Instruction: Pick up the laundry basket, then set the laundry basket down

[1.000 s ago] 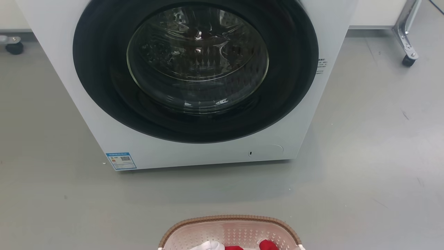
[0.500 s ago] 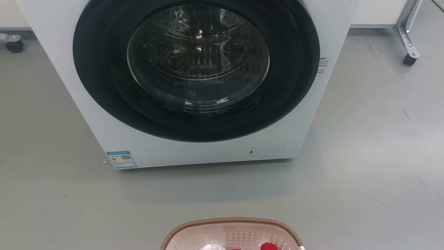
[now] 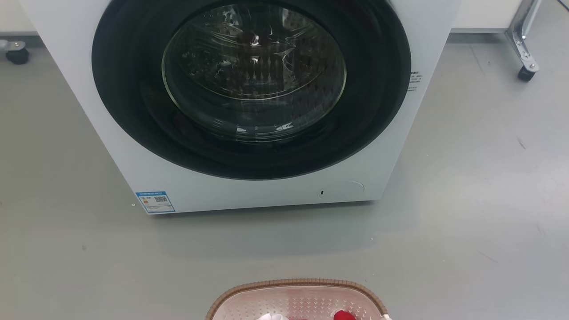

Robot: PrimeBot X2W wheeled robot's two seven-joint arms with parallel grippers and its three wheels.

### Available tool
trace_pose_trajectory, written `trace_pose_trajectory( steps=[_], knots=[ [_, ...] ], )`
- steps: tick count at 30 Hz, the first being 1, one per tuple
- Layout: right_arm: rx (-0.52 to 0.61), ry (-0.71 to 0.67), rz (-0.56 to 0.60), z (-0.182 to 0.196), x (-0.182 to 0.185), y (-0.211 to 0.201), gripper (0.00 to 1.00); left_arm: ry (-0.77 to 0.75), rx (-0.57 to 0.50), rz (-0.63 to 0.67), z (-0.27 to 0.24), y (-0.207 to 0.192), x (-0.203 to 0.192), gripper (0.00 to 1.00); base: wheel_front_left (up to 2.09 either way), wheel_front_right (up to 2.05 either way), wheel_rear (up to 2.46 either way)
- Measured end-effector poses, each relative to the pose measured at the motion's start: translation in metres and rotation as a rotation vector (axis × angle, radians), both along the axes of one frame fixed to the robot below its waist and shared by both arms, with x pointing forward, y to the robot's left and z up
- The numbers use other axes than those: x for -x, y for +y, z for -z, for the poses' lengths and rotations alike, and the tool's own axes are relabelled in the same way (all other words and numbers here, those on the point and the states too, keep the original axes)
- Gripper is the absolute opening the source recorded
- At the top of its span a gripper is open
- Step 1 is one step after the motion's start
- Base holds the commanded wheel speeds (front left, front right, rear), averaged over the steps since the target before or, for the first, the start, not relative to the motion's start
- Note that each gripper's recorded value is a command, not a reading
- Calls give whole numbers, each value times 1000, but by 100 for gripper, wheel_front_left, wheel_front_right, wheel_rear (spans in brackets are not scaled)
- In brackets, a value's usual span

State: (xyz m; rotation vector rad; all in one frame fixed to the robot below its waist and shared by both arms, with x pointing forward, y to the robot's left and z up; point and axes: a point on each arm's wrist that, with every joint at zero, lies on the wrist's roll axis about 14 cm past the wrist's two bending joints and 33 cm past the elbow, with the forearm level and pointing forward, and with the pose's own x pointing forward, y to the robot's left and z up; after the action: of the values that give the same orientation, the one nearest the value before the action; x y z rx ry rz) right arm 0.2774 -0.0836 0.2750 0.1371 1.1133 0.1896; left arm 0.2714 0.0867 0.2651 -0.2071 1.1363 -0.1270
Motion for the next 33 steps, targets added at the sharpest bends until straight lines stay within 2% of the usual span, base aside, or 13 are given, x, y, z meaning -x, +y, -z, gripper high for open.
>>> trace_pose_trajectory(
  steps=[12,33],
  knots=[
    [-5,12,-3,4,-3,2,0,13,-2,1,4,0,-5,0,0,0,0],
    [-15,-61,1,6,-86,3,0,-43,-2,-17,9,-1,-88,0,0,0,0]
  ],
)
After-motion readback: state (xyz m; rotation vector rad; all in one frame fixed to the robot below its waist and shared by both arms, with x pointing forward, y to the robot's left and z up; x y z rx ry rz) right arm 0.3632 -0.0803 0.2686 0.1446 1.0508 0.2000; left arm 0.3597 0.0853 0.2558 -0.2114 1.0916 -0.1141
